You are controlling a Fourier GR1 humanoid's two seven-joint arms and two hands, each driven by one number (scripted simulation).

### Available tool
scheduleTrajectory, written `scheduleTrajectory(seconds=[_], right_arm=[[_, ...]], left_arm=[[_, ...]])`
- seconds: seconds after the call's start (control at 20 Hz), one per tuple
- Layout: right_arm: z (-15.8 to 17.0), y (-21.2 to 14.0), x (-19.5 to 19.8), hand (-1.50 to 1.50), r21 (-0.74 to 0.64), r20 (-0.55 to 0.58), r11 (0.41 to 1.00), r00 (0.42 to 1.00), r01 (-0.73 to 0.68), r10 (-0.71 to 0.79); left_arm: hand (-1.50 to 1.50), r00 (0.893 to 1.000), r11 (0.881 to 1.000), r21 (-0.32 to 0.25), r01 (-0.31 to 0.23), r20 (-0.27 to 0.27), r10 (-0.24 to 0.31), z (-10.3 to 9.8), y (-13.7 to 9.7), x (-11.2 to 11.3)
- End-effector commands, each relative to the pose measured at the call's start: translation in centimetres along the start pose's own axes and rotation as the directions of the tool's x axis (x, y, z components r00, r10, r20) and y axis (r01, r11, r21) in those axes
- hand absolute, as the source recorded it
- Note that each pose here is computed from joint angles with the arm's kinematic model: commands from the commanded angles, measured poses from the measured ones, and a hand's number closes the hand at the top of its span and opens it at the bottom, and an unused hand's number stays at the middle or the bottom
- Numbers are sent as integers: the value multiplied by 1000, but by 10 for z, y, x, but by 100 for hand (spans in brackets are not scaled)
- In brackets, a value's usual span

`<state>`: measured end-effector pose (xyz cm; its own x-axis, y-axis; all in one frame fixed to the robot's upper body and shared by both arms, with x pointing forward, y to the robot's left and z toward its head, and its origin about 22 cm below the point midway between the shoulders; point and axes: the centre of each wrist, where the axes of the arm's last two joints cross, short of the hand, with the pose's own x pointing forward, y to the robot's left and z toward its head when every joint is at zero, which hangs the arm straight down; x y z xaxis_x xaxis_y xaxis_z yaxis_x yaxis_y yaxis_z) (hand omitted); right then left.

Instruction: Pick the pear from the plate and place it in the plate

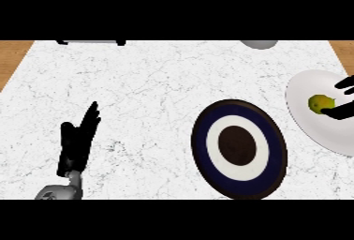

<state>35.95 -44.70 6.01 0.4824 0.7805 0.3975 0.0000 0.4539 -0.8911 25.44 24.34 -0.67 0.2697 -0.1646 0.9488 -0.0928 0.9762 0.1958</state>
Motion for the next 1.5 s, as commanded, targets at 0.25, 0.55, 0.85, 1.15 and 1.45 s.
scheduleTrajectory(seconds=[0.25,0.55,0.85,1.15,1.45], right_arm=[[0,-11,-17,-150,5,268,963,928,268,-260],[1,-23,-31,-150,-52,361,732,696,679,-620],[19,-18,-87,-150,33,351,667,616,744,-705],[28,-5,-107,-150,81,402,663,584,744,-705],[21,1,-92,-150,68,427,682,597,728,-680]], left_arm=[[0,1000,1000,14,4,-16,-4,-1,0,1],[0,1000,1000,14,-2,-23,2,2,14,-18],[0,1000,1000,11,2,-21,-2,3,17,2],[0,1000,1000,5,-5,-18,6,0,-9,-7],[0,1000,1000,5,22,13,-22,-10,13,17]])
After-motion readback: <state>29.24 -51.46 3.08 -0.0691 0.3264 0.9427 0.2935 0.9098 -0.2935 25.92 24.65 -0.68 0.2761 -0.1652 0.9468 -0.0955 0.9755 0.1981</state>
